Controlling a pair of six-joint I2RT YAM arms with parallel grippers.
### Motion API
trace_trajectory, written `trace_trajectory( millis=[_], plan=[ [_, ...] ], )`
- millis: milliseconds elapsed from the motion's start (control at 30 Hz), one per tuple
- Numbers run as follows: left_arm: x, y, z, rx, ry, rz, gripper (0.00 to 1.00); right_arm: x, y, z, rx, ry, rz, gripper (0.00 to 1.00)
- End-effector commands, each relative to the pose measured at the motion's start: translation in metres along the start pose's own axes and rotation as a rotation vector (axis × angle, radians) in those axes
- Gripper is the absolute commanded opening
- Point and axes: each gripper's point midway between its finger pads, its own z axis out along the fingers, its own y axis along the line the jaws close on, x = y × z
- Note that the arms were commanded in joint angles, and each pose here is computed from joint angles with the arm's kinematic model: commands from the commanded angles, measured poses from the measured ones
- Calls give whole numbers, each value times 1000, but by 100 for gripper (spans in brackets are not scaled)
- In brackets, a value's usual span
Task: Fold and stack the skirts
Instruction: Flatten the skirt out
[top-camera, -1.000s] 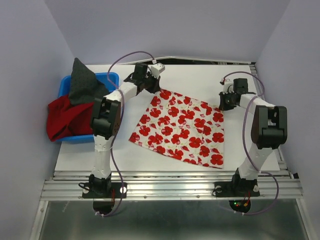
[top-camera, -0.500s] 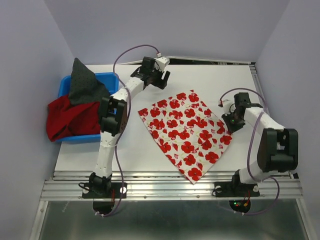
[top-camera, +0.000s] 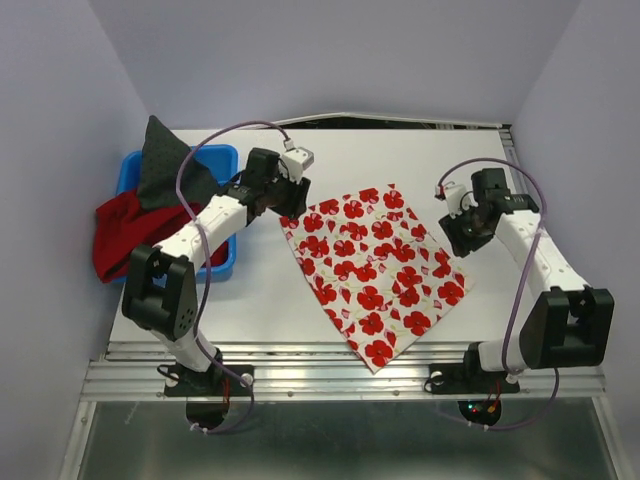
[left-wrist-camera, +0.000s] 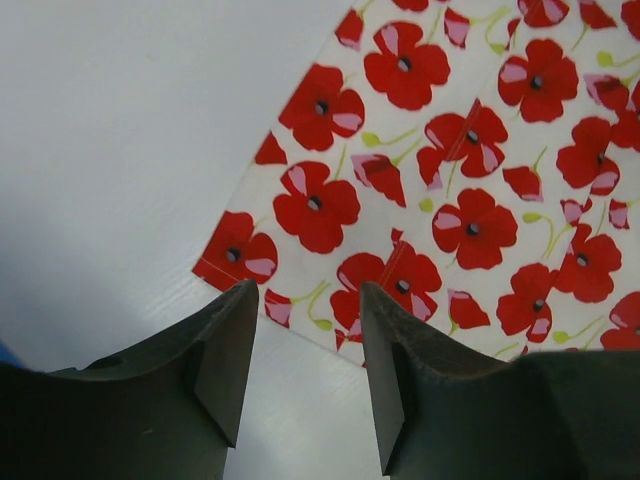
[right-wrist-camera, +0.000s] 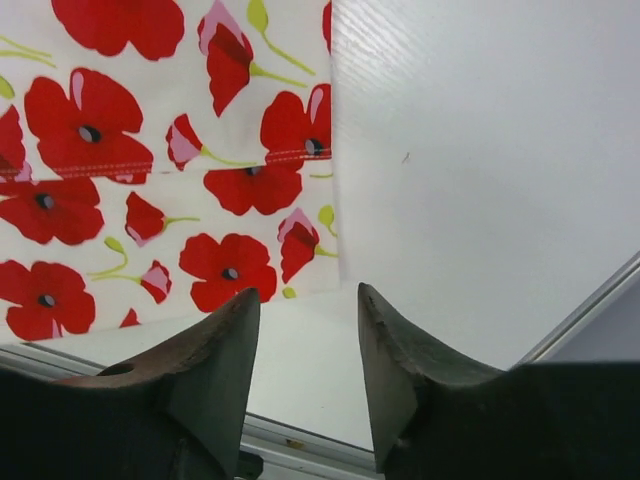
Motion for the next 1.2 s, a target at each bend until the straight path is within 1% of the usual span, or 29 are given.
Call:
trace_trajectory(
  millis=[0, 33, 100, 133, 200, 233, 267, 300, 367, 400, 433, 467, 500, 600, 667, 800, 900, 933, 967, 1000, 1033, 1133, 1167],
  plan=[
    [54, -22, 20, 71, 138, -10, 54, -18, -4, 20, -31, 1, -33, 40],
    [58, -25, 22, 83, 147, -12, 52, -9, -7, 35, -36, 63, -32, 34],
    [69, -38, 27, 122, 172, -4, 51, -1, -5, 47, -59, 100, -58, 24],
    [77, -41, 33, 130, 197, 6, 47, 3, -1, 55, -72, 118, -71, 21],
    [83, -43, 40, 128, 220, 11, 43, 15, 5, 69, -87, 148, -105, 14],
    [91, -43, 46, 130, 246, 1, 43, 21, 6, 74, -75, 171, -120, 14],
    [89, -40, 50, 120, 252, -2, 42, 25, 10, 82, -75, 187, -153, 14],
    [95, -39, 56, 118, 275, -7, 41, 40, 17, 87, -88, 229, -167, 14],
    [97, -35, 63, 112, 294, -11, 40, 50, 30, 94, -104, 258, -212, 14],
    [92, -33, 65, 100, 300, -5, 40, 54, 36, 97, -108, 271, -229, 14],
    [101, -30, 73, 98, 334, -12, 40, 68, 46, 100, -128, 308, -243, 14],
    [94, -25, 76, 96, 335, -7, 40, 71, 60, 101, -148, 325, -270, 14],
    [103, -20, 85, 88, 370, -10, 39, 76, 71, 102, -185, 345, -281, 14],
    [94, -3, 95, 68, 377, 0, 37, 80, 105, 100, -271, 390, -319, 16],
    [97, 4, 103, 65, 397, 7, 37, 79, 126, 98, -340, 397, -329, 17],
    [77, 11, 108, 50, 371, 52, 37, 66, 164, 89, -445, 399, -368, 18],
    [72, 7, 105, 76, 369, 63, 37, 60, 180, 82, -497, 400, -398, 19],
    [72, 5, 102, 88, 369, 70, 38, 50, 191, 76, -552, 374, -401, 19],
    [75, 3, 99, 101, 378, 88, 38, 52, 198, 67, -592, 390, -411, 21],
    [74, 0, 96, 115, 374, 98, 38, 43, 208, 60, -643, 361, -410, 23],
    [79, -1, 93, 130, 388, 119, 38, 41, 214, 55, -674, 349, -431, 25],
    [83, -10, 88, 189, 395, 149, 40, 37, 227, 37, -755, 324, -439, 27],
    [85, -14, 87, 203, 400, 158, 43, 31, 235, 31, -804, 297, -431, 29]
  ],
)
